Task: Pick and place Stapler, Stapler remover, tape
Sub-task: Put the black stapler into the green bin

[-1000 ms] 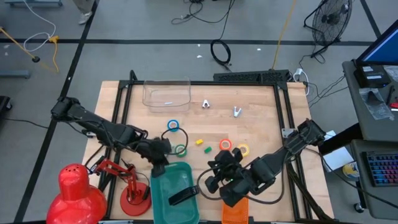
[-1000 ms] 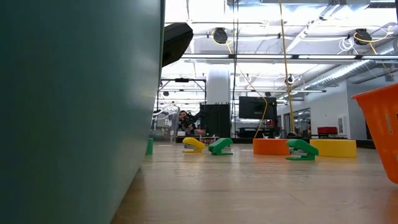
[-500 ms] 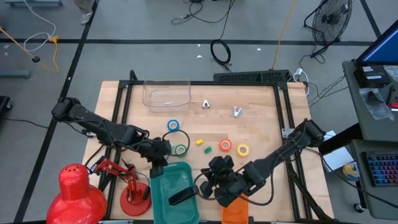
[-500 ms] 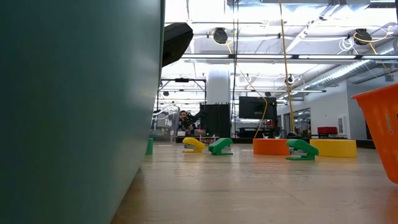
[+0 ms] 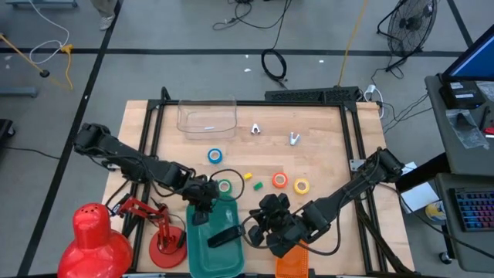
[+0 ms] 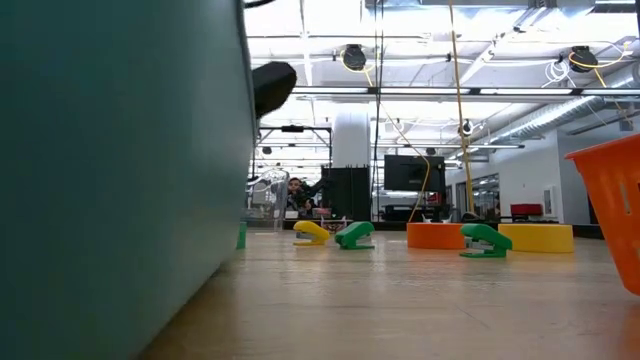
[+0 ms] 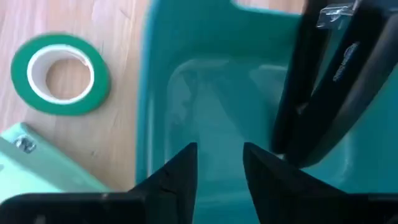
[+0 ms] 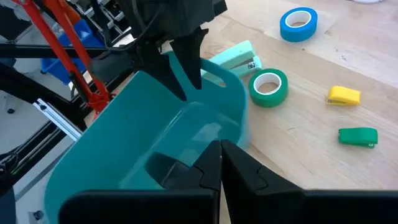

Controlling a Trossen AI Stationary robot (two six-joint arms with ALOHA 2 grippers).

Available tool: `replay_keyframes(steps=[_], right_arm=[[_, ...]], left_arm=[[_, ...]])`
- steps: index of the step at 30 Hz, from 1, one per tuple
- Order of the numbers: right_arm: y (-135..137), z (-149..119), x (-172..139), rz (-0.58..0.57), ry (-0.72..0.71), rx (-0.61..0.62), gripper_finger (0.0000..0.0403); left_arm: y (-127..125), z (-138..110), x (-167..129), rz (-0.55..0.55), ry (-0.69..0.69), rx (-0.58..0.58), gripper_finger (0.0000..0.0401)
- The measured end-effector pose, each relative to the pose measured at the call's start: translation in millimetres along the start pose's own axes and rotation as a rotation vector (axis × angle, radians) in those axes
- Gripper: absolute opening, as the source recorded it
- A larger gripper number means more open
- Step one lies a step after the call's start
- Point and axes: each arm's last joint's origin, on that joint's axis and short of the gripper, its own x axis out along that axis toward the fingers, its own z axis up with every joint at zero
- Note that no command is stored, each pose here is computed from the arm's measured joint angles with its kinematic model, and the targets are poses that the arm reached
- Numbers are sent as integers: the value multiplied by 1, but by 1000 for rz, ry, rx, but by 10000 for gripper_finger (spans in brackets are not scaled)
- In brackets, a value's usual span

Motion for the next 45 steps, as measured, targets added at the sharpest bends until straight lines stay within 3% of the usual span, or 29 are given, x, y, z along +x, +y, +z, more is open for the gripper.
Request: replay_keyframes(steps=[7,9,12,16,20,31,45], right_arm=[[0,1,1,0,-3,6,0],[-1,3,2,-3,-5,8,0],[-2,6,5,-7,-10,12,0],[0,11,8,9,-25,7,0],[0,15,11,17,-35,3,0],[-1,19,14,12,-43,4,0],[-3,24,18,7,-51,-8,0]], left_arm=[[-1,5,-16,-46,-27,16,38],[-1,6,-27,-15,-41,15,13],[1,10,-39,7,-73,17,8],[10,6,-43,109,6,38,3],[17,1,-44,151,67,94,29],[19,4,-44,127,75,109,168],[10,4,-40,3,75,102,186]])
